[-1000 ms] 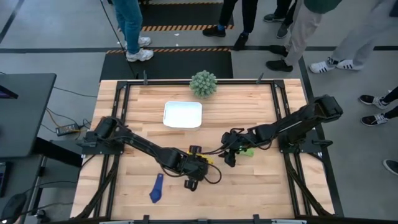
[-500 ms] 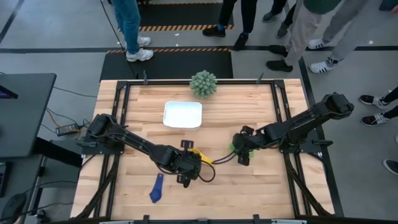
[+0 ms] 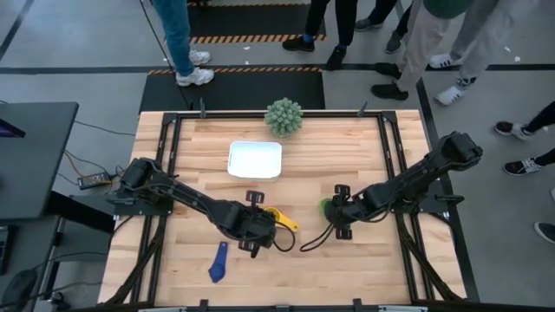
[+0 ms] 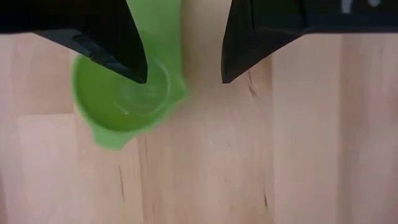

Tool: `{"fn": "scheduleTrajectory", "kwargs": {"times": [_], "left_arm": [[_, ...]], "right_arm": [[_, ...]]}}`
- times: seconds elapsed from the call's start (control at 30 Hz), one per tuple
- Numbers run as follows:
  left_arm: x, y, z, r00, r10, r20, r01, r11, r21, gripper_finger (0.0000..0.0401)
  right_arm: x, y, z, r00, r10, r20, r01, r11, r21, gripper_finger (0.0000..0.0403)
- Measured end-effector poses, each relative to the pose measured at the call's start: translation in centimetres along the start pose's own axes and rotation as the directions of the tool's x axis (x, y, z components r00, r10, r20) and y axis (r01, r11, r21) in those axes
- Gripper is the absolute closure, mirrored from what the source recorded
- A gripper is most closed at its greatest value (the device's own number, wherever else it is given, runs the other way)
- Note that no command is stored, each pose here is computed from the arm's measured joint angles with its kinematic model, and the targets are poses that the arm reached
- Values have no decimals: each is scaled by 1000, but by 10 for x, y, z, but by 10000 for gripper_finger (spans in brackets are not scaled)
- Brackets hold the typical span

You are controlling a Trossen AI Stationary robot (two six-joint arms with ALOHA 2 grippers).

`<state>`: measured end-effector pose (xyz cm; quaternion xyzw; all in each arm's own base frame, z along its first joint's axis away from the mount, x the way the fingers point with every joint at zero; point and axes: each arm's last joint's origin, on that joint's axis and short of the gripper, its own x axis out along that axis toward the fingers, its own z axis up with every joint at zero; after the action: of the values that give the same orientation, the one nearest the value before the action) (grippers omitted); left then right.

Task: Nest measuring cups in basket
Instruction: Stack the green measuring cup on top of the yellow measuring cup

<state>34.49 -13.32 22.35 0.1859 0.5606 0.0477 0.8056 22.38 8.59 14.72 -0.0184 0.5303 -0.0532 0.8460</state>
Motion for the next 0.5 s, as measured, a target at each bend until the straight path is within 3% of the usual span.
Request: {"fn": "scheduleTrajectory", "kwargs": {"times": [0.2, 0.5], "left_arm": [[-10, 5, -8, 1000, 9, -9, -9, 1000, 8, 356], [-32, 14, -62, 997, -6, 72, 16, 991, -130, 362]], "right_arm": [[7, 1, -1, 1000, -15, -15, 15, 1000, -15, 212], [7, 3, 0, 1000, 23, -15, -23, 1000, -18, 280]]}}
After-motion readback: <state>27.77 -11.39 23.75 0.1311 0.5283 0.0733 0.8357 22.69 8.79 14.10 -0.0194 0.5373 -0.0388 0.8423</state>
